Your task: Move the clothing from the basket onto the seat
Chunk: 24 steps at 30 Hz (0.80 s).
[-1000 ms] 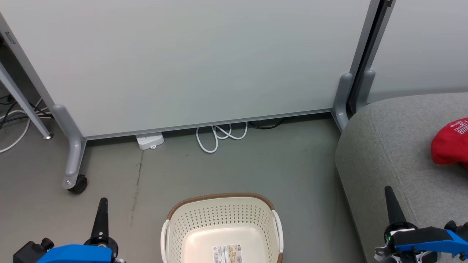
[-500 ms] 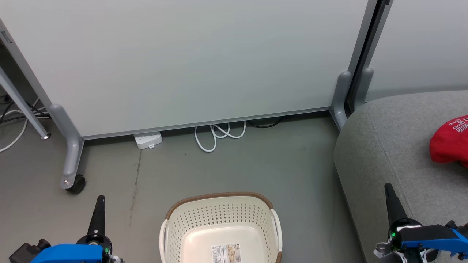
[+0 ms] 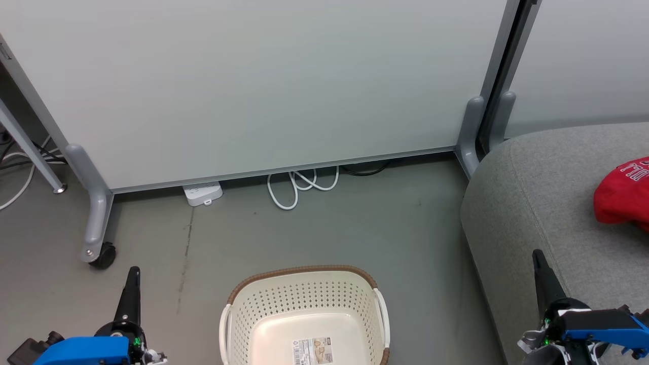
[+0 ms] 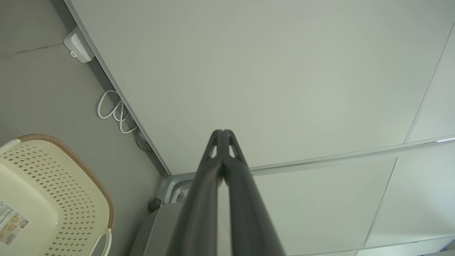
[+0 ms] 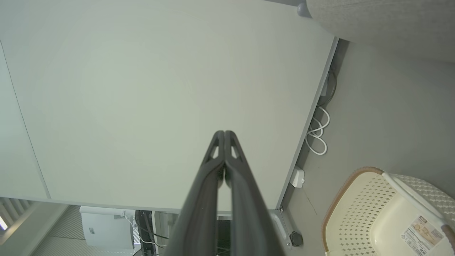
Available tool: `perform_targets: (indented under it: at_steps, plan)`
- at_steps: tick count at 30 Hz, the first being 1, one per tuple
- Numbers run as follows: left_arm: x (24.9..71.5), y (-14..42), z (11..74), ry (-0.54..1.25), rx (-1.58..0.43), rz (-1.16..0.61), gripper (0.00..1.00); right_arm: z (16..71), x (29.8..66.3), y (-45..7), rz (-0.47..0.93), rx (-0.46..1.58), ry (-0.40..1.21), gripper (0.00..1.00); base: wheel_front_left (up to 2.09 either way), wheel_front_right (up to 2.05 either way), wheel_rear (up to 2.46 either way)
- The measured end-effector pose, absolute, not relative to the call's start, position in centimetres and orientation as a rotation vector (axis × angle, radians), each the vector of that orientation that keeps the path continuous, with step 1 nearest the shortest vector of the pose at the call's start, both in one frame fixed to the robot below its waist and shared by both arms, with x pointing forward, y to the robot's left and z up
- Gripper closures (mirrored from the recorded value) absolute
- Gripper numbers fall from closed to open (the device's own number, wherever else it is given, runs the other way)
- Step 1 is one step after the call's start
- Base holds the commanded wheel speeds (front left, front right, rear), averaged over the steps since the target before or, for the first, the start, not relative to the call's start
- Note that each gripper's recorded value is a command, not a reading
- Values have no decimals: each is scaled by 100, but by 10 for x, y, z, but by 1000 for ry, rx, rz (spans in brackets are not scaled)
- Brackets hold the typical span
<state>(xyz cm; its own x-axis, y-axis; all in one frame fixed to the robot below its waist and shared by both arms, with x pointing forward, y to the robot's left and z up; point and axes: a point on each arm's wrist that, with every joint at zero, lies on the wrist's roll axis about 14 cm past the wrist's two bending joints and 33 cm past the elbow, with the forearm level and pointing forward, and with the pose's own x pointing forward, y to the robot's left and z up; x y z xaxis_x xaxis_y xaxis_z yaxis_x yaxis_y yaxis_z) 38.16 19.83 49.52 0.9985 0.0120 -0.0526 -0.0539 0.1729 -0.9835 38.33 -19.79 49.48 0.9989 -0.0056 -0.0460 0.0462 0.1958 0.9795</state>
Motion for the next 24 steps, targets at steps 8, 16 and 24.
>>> perform_targets:
  at_steps: [8,16,24]
  plan:
    - [384,198,498,29,-1455,34,100,497,385,-199,-29,1437,28,100,0,0,0]
    - [385,198,500,21,-1509,23,100,501,386,-199,-17,1496,19,100,0,0,0]
    - [387,199,502,15,-1561,14,100,503,387,-200,-9,1553,12,100,0,0,0]
